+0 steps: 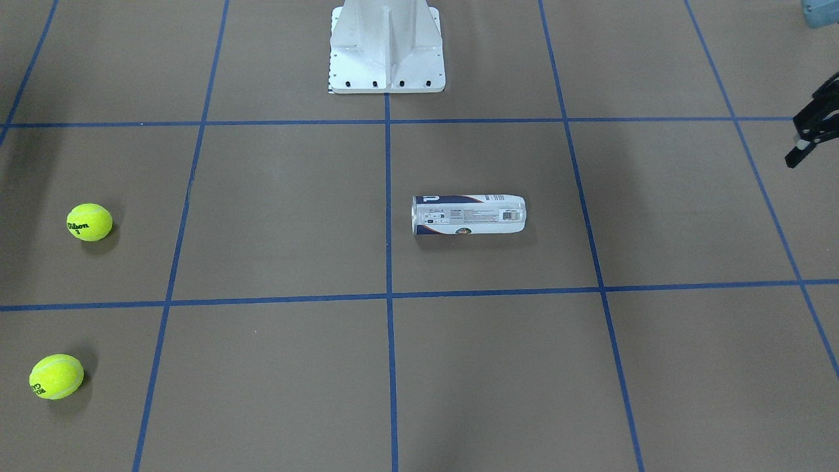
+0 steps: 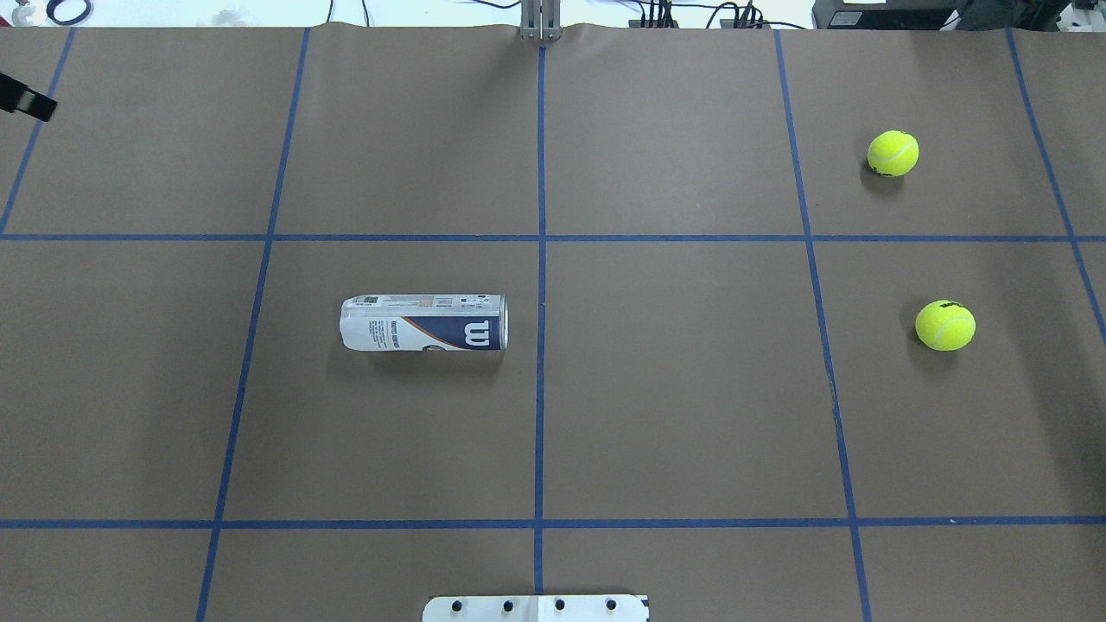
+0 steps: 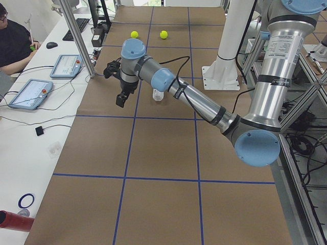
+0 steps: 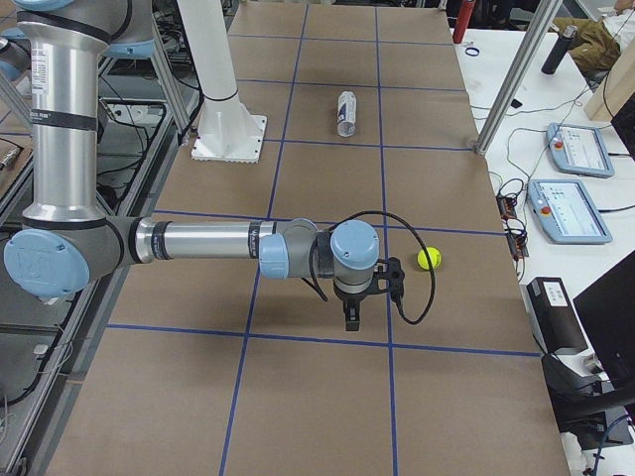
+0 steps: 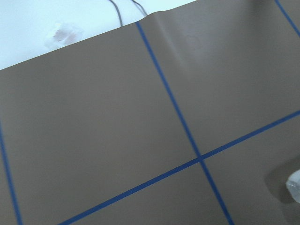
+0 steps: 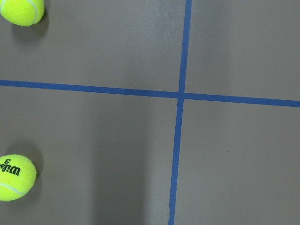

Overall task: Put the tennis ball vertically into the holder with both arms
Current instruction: 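Move the left gripper down over the white Wilson can lying on its side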

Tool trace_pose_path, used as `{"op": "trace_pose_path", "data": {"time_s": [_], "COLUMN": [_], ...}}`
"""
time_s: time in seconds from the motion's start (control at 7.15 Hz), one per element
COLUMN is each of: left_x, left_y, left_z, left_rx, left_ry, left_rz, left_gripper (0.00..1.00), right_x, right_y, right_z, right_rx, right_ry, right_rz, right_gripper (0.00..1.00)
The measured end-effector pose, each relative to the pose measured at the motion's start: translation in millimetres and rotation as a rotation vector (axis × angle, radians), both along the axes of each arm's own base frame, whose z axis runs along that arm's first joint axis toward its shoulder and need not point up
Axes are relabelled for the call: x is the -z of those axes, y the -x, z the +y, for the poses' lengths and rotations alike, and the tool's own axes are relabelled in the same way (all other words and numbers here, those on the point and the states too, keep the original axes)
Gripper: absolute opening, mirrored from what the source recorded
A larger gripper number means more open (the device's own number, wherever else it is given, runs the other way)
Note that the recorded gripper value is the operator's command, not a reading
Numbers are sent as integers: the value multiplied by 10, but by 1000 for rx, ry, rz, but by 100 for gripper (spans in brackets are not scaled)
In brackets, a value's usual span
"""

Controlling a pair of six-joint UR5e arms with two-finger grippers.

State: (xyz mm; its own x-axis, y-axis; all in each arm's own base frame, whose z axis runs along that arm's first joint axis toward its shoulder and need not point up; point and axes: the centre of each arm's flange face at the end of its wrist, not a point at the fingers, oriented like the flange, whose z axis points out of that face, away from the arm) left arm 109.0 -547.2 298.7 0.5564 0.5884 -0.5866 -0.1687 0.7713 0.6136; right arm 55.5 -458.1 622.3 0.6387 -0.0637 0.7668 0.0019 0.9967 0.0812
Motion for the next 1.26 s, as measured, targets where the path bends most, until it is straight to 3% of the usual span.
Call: {"op": "trace_pose_path", "data": {"time_s": [0.28,0.56,0.84,1.12,1.26], "left_x": [880,1292,1319,1563,1797], "left_y": [-948,-1931,-2558,-3441,-3915], "left_z": [-4,362,704,831,810], "left_rx": [-109,-260,-441,-532,-553], "left_ry": [-210,-288,-386,-498,-512], "left_rz": [-32,-48,-90,-194,-248], "left_gripper": [100,99,99,99,99], "right_x": [-32,-18,43,97,103], "right_y": [2,-2,-3,-6,-7], "right_z": [41,48,40,17,13], "right_rx": [0,0,-1,-1,-1], "right_ry": [8,4,-9,-22,-24], "right_rz": [-6,-1,1,6,7], "right_gripper": [99,99,99,99,99]}}
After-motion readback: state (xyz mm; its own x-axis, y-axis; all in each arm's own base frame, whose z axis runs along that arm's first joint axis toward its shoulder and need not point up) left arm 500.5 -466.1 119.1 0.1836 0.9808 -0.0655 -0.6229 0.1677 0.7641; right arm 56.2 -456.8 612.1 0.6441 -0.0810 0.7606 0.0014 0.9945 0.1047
